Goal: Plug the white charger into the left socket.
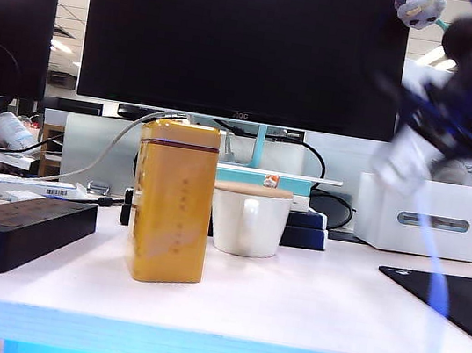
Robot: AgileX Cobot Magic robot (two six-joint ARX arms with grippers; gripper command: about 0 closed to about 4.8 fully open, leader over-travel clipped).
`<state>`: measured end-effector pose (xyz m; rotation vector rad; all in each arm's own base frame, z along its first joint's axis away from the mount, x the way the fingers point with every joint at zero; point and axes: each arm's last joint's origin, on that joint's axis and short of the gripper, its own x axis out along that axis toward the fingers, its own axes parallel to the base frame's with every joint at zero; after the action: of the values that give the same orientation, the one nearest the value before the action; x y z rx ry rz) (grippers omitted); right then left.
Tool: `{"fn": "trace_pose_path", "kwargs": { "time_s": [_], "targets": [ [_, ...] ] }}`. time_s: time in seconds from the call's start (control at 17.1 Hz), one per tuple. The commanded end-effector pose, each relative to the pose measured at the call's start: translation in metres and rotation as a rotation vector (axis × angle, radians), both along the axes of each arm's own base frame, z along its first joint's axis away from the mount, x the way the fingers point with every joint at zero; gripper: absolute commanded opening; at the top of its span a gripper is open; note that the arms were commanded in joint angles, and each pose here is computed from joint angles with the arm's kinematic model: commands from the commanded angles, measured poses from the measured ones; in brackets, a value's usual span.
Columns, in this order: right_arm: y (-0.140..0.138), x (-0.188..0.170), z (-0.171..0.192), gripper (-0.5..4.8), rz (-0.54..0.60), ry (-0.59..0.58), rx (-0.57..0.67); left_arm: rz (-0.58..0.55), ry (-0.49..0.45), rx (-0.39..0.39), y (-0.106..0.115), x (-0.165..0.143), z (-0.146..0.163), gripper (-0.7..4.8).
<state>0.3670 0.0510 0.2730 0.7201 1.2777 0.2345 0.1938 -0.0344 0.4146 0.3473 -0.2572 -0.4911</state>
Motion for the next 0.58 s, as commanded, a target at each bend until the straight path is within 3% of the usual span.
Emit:
{"fn": "trace_pose_path", "kwargs": {
  "time_s": [0.06, 0.18, 0.23, 0.41, 0.58],
  "targets": [
    [0.009, 0.006, 0.037, 1.48, 0.051, 0.002, 0.411, -0.109, -0.047, 0.051, -0.004, 0.001, 0.002, 2.19],
    [0.012, 0.01, 0.055, 1.48, 0.062, 0.053, 0.592, -0.176, -0.059, 0.062, -0.006, 0.002, 0.002, 3.67],
    [0.013, 0.012, 0.06, 1.48, 0.069, 0.086, 0.671, -0.223, -0.075, 0.08, -0.007, 0.002, 0.002, 4.11],
    [0.017, 0.016, 0.069, 1.48, 0.096, 0.143, 0.779, -0.33, -0.126, 0.16, -0.014, 0.004, -0.001, 4.37],
    [0.031, 0.015, 0.074, 1.48, 0.143, 0.2, 0.831, -0.413, -0.183, 0.252, -0.035, 0.007, -0.008, 4.69]
  ]
}}
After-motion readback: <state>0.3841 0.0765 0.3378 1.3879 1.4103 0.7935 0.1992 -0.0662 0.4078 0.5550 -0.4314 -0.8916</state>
